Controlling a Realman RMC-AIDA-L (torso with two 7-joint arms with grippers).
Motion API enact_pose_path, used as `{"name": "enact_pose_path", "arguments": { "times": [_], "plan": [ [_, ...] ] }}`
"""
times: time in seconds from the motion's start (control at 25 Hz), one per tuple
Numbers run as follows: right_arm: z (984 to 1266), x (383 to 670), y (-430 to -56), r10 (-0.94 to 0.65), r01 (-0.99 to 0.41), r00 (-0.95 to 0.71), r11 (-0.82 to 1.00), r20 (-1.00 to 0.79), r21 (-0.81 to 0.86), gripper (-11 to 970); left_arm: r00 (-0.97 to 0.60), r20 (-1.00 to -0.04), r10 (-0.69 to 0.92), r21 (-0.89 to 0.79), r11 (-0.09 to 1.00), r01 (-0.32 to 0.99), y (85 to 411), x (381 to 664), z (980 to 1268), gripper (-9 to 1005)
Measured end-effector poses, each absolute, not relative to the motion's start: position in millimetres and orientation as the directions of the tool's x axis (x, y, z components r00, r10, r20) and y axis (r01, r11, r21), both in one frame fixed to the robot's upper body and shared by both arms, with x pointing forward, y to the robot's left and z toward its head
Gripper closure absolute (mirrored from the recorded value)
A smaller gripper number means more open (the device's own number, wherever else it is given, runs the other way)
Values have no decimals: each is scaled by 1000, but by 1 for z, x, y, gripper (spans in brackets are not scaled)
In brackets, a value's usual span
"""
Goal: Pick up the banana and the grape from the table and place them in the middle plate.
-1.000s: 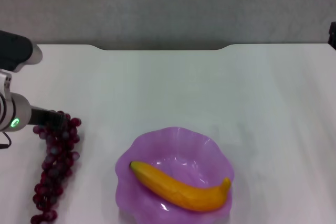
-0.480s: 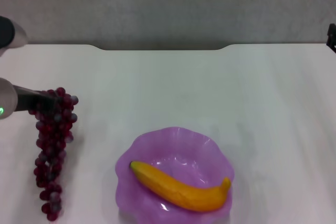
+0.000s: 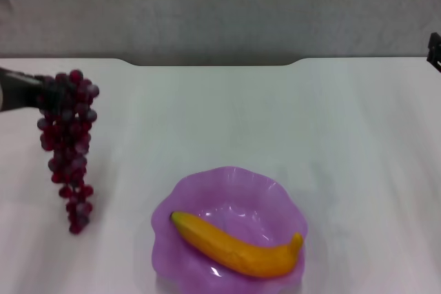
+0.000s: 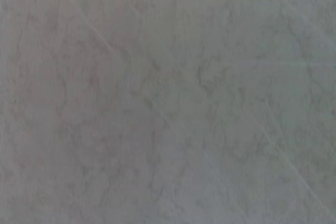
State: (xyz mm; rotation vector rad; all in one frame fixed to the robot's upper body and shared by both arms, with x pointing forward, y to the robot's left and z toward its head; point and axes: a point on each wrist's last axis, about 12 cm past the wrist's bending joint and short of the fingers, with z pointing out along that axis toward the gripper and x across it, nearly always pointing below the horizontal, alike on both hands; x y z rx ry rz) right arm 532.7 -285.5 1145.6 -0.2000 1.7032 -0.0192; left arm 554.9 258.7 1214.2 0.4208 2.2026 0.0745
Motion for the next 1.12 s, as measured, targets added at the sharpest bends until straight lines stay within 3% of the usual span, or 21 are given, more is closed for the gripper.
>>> {"name": "enact_pose_path", "arguments": {
  "times": [0.28,0.52,0.8,1.12],
  "plan": [
    [1145,532,-286,-140,-120,-130,985,-982,-124,213,-442,-803,400,263,903,339,240,536,1257,763],
    [1143,531,-287,-140,-117,-137,985,-981,-125,213,-381,-831,407,190,849,492,221,531,1264,766],
    [1143,532,-285,-141,-126,-142,984,-980,-124,213,-292,-879,377,49,680,732,204,512,1276,770],
    [1144,532,-283,-141,-133,-138,984,-980,-122,214,-268,-880,392,-13,544,839,187,498,1275,775]
  ]
}}
